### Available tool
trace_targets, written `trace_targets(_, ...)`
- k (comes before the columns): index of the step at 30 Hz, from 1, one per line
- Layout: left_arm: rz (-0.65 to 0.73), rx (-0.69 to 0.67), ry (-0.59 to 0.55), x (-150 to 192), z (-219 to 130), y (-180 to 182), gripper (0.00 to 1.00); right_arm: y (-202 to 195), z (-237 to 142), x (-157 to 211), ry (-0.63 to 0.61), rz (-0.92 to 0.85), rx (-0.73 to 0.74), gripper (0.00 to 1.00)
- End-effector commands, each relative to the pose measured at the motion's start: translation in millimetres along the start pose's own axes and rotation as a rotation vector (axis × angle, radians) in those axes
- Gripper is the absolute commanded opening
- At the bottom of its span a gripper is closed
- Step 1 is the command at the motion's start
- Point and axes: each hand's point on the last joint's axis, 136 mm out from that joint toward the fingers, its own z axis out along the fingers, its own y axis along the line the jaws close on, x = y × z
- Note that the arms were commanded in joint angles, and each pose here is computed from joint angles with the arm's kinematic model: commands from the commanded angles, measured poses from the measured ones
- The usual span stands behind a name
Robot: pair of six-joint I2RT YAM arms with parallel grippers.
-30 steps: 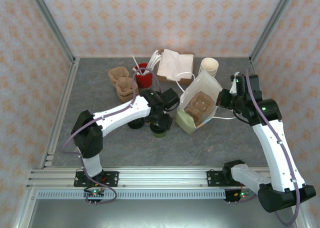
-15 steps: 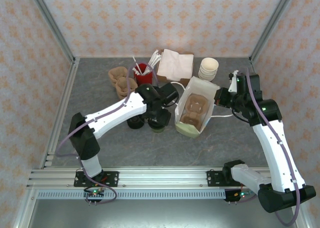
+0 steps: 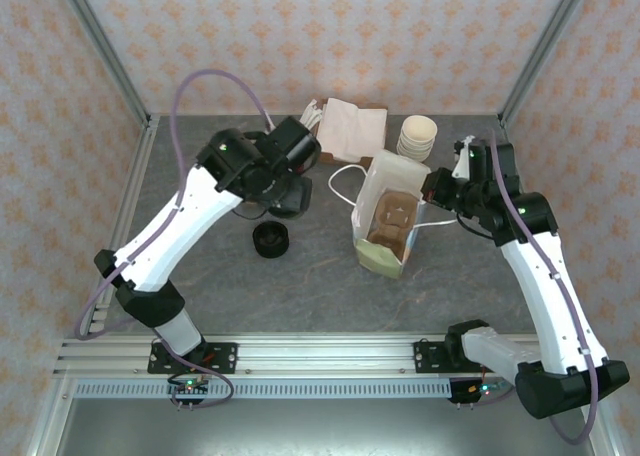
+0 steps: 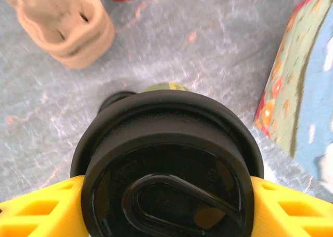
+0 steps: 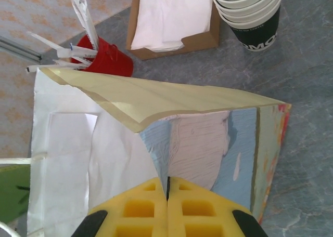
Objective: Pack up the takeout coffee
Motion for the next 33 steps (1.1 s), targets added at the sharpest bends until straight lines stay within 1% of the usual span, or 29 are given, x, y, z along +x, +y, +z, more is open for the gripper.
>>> trace_targets(1, 0.010, -0.092, -0.018, -4, -24, 25, 0.64, 16, 2, -5, -0.031, 0.026, -0.050, 0.00)
trace_targets(4, -0.003, -0.064, -0.070, -17, -42, 23, 0.64, 27, 8, -3, -0.027, 0.030, -0.073, 0.00)
trace_targets(8, -0.049, 0.006, -0.137, -28, -60, 19, 0.64, 43, 16, 1, -0.025, 0.033, -0.099, 0.00)
trace_targets(17, -0.070, 0.145, -0.237, -41, -85, 3, 0.63, 78, 35, 17, 0.012, 0.022, -0.146, 0.00)
trace_targets(26, -0.080, 0.220, -0.311, -49, -105, -5, 0.63, 98, 45, 27, 0.024, -0.003, -0.174, 0.00)
trace_targets(28, -0.058, 0.242, -0.328, -51, -109, -8, 0.63, 101, 44, 27, 0.022, -0.005, -0.184, 0.00)
trace_targets(29, -0.058, 0.254, -0.329, -52, -110, -11, 0.63, 101, 53, 30, 0.039, -0.007, -0.172, 0.00)
trace_targets(33, -0.029, 0.309, -0.328, -51, -110, -30, 0.63, 104, 57, 29, 0.043, -0.006, -0.174, 0.00)
